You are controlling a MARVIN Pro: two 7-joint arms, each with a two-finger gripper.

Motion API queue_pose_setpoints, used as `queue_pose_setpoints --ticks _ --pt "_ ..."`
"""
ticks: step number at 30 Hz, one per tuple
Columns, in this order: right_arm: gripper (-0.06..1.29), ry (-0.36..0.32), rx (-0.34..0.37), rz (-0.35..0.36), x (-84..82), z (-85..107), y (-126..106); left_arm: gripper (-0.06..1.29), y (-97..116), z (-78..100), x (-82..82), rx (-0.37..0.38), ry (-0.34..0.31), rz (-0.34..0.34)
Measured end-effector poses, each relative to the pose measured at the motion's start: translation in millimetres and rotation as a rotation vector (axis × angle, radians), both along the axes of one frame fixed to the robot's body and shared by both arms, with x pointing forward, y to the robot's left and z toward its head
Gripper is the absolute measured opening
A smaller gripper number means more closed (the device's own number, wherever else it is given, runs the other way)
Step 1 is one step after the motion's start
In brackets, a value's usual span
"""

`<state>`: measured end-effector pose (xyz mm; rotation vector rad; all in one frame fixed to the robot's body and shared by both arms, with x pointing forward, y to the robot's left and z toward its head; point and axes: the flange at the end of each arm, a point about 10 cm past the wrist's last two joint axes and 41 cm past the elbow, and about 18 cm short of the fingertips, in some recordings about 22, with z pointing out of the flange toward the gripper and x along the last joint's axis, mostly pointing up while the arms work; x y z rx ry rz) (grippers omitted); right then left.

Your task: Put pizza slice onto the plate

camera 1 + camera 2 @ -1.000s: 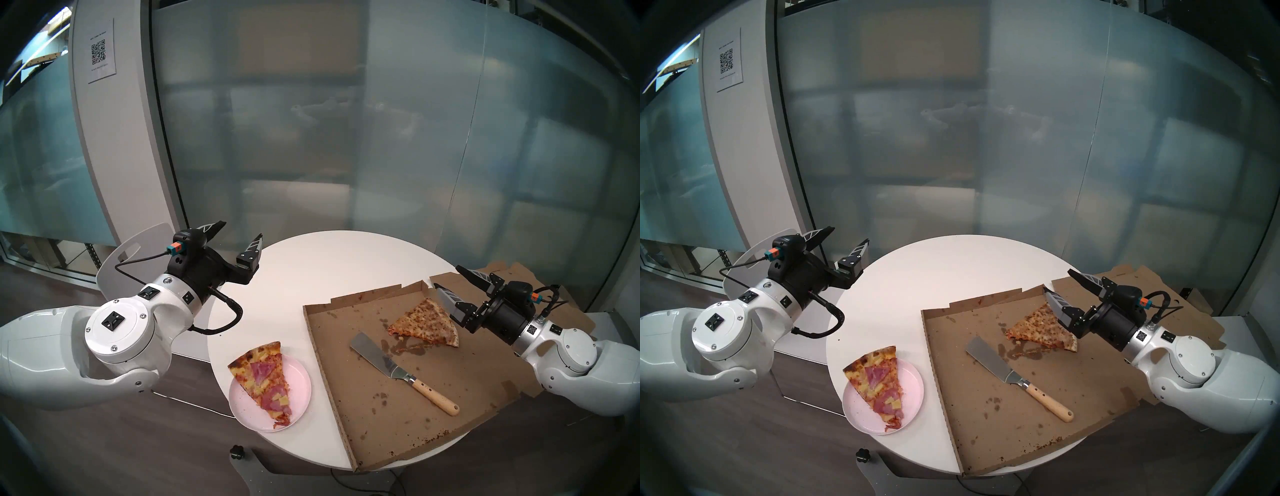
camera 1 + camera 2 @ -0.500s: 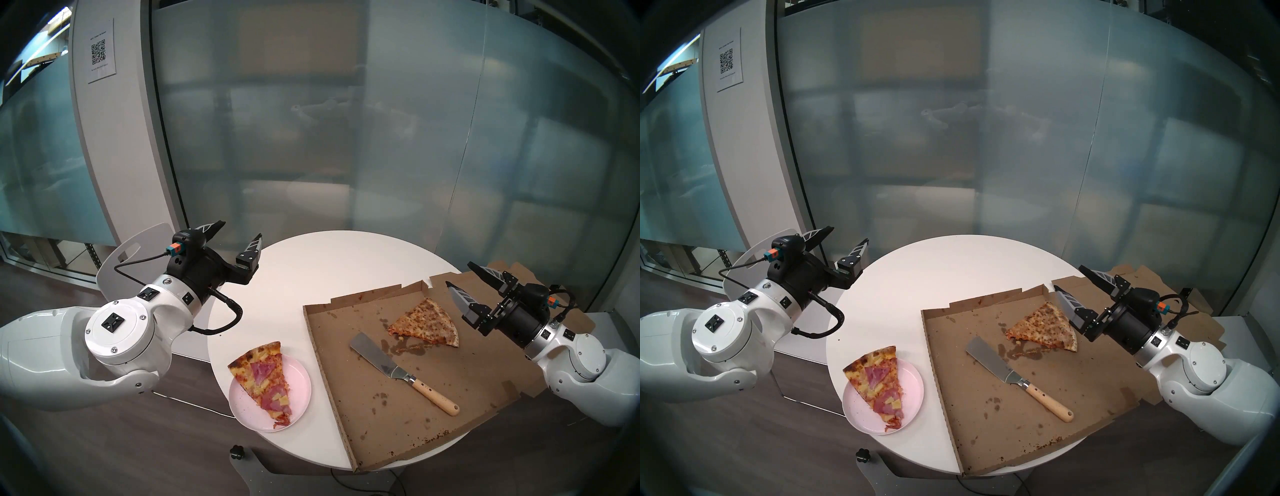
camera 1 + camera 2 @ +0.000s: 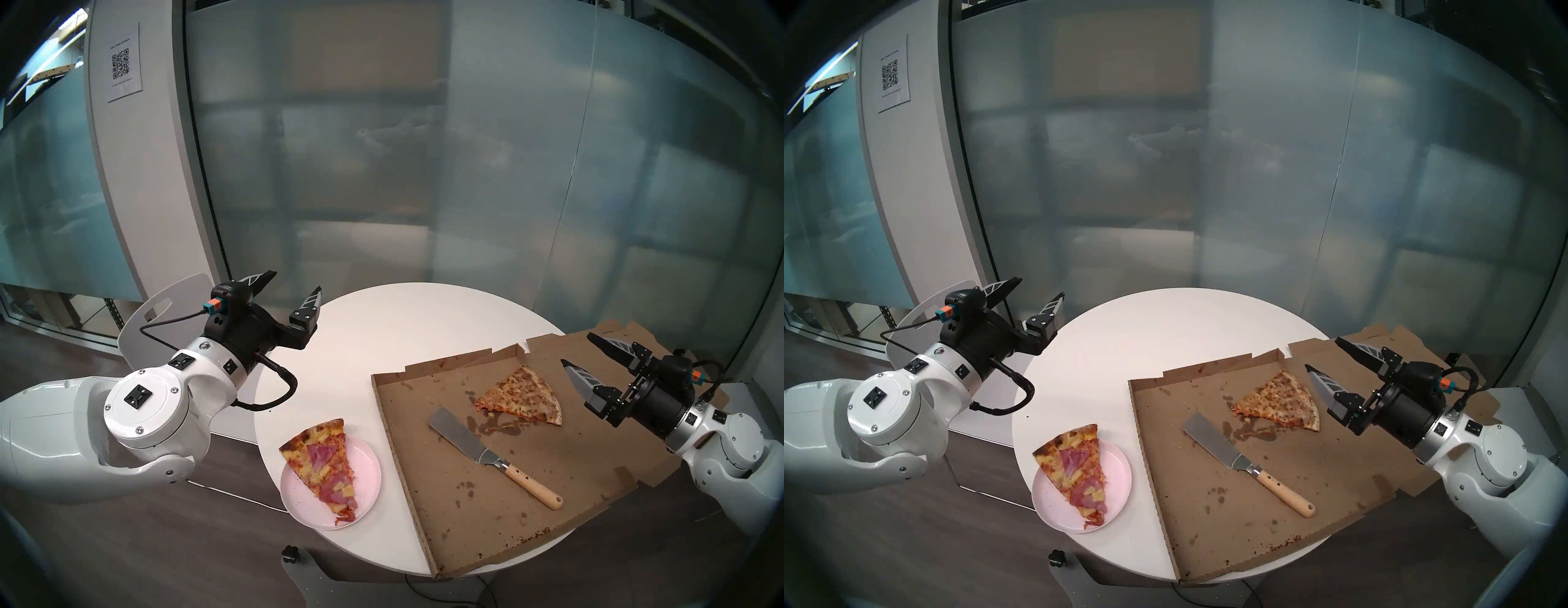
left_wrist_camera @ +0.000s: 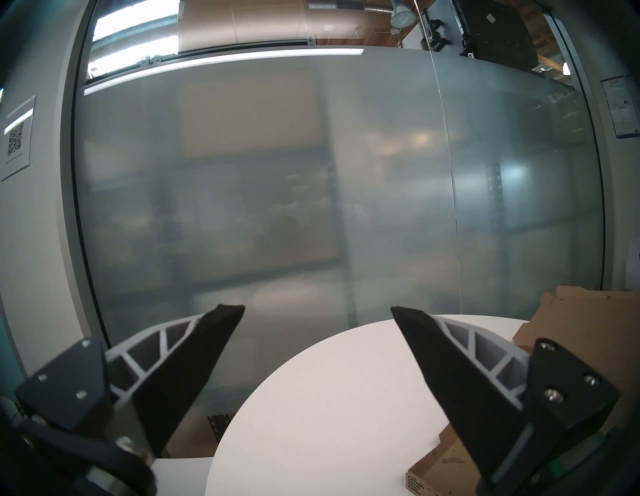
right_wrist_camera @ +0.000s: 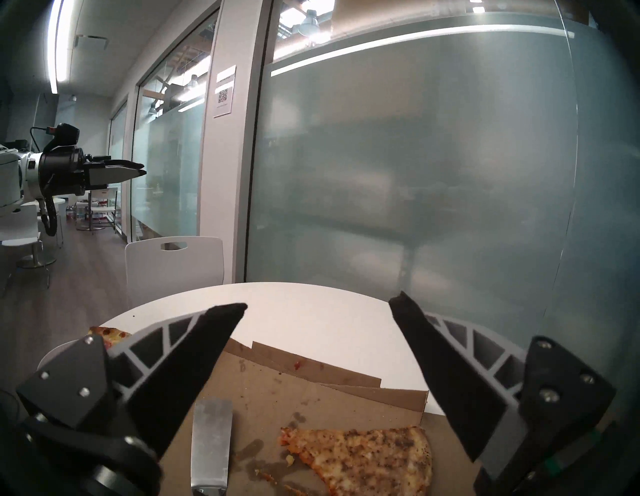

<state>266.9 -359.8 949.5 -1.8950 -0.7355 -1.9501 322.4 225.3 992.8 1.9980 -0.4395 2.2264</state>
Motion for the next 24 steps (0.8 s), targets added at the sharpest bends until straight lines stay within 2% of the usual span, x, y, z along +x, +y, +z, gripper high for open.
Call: queue_pose_setpoints --ticks 4,13,24 --pt "1.19 0.023 -0.008 -0.011 -6.2 6.6 -4.1 1.21 -0.2 0.0 -0.2 -0.001 -0.001 -0.003" --pt "1.19 0.059 -0.002 -0.020 -14.9 7.5 -6.2 1.21 -0.3 0.0 -0.4 -0.001 -0.001 -0.007" --pt "1.19 0.066 0.005 -0.025 -18.3 7.2 -7.3 1.21 -0.2 0.0 -0.5 -0.001 -0.002 -0.008"
